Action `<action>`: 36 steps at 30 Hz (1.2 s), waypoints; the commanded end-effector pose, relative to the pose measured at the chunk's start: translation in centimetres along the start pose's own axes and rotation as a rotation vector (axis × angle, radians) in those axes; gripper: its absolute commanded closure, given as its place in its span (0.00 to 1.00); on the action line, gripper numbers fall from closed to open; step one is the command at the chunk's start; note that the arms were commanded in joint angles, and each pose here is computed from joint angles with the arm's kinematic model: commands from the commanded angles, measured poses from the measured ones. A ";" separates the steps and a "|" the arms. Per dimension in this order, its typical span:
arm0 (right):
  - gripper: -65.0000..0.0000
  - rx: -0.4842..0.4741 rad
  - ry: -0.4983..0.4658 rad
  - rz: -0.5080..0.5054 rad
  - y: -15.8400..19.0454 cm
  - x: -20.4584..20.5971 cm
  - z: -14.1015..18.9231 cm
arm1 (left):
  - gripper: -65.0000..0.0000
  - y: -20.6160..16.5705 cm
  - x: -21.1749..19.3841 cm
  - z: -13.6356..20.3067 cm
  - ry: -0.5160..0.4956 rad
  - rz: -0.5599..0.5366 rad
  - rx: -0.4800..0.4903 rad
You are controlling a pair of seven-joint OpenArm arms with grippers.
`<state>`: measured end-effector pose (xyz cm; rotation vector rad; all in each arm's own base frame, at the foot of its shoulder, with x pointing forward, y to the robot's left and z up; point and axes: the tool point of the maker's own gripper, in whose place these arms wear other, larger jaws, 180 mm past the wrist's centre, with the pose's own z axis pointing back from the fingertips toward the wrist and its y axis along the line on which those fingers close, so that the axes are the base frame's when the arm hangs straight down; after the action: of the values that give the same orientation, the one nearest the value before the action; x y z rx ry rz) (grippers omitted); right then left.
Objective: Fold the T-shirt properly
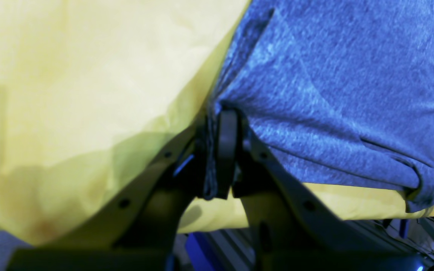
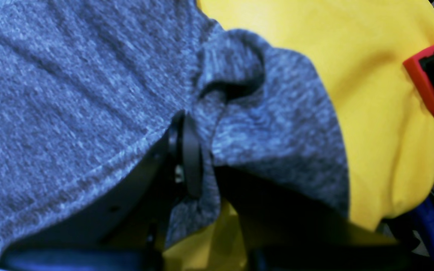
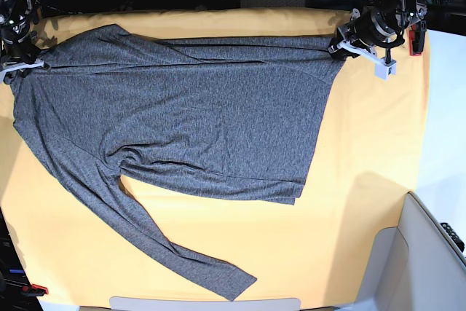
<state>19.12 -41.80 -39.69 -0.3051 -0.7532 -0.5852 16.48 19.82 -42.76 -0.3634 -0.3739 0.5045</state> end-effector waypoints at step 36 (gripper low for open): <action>0.66 -0.090 0.299 0.167 -1.6 -8.9 1.2 | 0.61 -1.6 -1.3 2.3 0.072 -0.077 0.026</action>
<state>18.98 -41.12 -40.05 -0.4135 -0.7435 -0.4480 15.04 18.23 -40.78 -0.3415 -0.3071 0.4230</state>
